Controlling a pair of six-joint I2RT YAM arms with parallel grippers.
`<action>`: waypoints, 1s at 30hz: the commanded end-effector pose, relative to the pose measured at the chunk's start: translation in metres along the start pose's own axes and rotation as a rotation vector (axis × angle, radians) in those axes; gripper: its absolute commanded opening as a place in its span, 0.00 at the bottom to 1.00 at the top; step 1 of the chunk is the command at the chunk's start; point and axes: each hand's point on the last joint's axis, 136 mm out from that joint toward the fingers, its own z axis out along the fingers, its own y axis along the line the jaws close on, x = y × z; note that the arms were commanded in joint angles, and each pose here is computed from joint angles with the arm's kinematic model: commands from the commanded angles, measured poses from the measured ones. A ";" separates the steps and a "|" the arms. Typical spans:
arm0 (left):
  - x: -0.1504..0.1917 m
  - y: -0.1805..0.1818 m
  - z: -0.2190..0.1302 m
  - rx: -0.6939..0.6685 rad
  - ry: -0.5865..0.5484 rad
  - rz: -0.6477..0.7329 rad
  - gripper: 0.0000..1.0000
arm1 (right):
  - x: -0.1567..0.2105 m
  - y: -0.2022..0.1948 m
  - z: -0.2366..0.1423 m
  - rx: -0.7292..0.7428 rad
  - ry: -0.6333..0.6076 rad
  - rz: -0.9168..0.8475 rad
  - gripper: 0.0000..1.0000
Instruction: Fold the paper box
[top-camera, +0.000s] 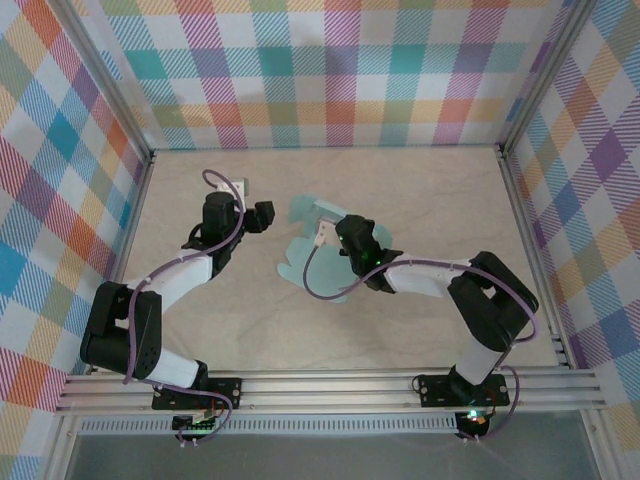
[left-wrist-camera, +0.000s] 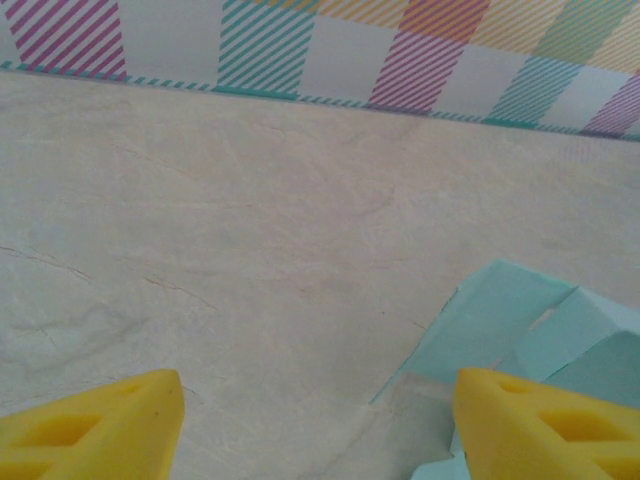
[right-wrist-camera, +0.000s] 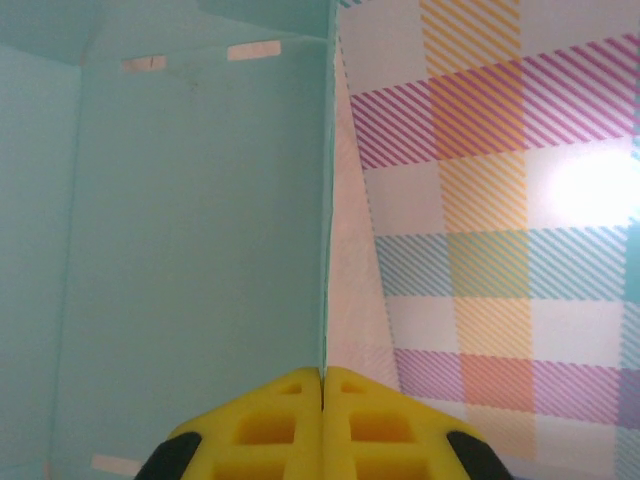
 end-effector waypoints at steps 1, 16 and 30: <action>-0.001 0.004 0.001 0.013 -0.008 -0.043 0.71 | -0.012 -0.027 -0.002 0.157 -0.026 -0.020 0.00; 0.004 0.009 0.009 0.050 0.033 -0.085 0.77 | -0.025 -0.010 -0.010 0.333 -0.092 -0.164 0.00; 0.028 0.042 0.032 0.012 0.189 -0.205 0.78 | -0.011 0.017 -0.041 0.175 -0.128 -0.093 0.00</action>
